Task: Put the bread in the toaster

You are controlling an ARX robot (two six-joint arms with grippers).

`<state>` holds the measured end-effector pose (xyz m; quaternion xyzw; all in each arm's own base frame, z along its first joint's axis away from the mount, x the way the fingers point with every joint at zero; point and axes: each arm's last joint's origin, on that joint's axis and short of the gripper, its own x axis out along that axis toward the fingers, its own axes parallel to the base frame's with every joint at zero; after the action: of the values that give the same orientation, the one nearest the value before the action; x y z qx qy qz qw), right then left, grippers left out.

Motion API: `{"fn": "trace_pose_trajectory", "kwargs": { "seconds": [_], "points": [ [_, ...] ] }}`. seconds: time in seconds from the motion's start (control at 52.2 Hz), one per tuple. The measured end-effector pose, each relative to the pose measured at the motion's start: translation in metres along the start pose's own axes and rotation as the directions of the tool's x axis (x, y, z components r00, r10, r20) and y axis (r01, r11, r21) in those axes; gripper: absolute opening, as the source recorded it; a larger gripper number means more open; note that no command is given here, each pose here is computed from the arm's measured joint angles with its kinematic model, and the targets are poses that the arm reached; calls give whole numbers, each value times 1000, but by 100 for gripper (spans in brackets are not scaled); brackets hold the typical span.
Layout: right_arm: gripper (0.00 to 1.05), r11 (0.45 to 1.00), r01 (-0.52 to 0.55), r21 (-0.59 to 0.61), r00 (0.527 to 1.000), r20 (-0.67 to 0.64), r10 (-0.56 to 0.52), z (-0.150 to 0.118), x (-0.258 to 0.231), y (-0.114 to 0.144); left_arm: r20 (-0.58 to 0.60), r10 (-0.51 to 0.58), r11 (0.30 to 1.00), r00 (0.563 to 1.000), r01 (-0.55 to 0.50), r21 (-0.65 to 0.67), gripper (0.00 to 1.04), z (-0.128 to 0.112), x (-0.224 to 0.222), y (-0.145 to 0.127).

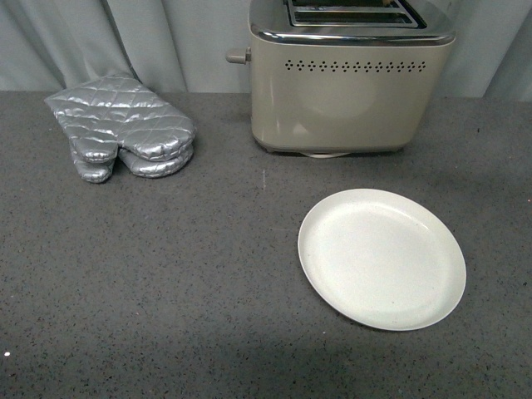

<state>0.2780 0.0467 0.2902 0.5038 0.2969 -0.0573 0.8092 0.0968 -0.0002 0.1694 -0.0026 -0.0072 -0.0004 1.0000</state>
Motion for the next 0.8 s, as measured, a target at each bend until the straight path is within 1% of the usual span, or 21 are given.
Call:
{"fn": "trace_pose_trajectory", "kwargs": {
  "seconds": [0.134, 0.23, 0.402, 0.593, 0.804],
  "points": [
    [0, 995, 81, 59, 991, 106, -87, -4, 13, 23, 0, 0, 1000, 1000, 0, 0, 98, 0, 0, 0],
    [0, 987, 122, 107, 981, 140, -136, -5, 22, 34, 0, 0, 1000, 1000, 0, 0, 98, 0, 0, 0],
    [0, 976, 155, 153, 971, 160, -179, -4, 39, 51, 0, 0, 1000, 1000, 0, 0, 98, 0, 0, 0],
    [0, 965, 197, 175, 961, 159, -225, -2, 60, 64, 0, 0, 1000, 1000, 0, 0, 98, 0, 0, 0],
    [0, 958, 209, 194, 955, 171, -243, -2, 77, 80, 0, 0, 1000, 1000, 0, 0, 98, 0, 0, 0]
  ]
}}
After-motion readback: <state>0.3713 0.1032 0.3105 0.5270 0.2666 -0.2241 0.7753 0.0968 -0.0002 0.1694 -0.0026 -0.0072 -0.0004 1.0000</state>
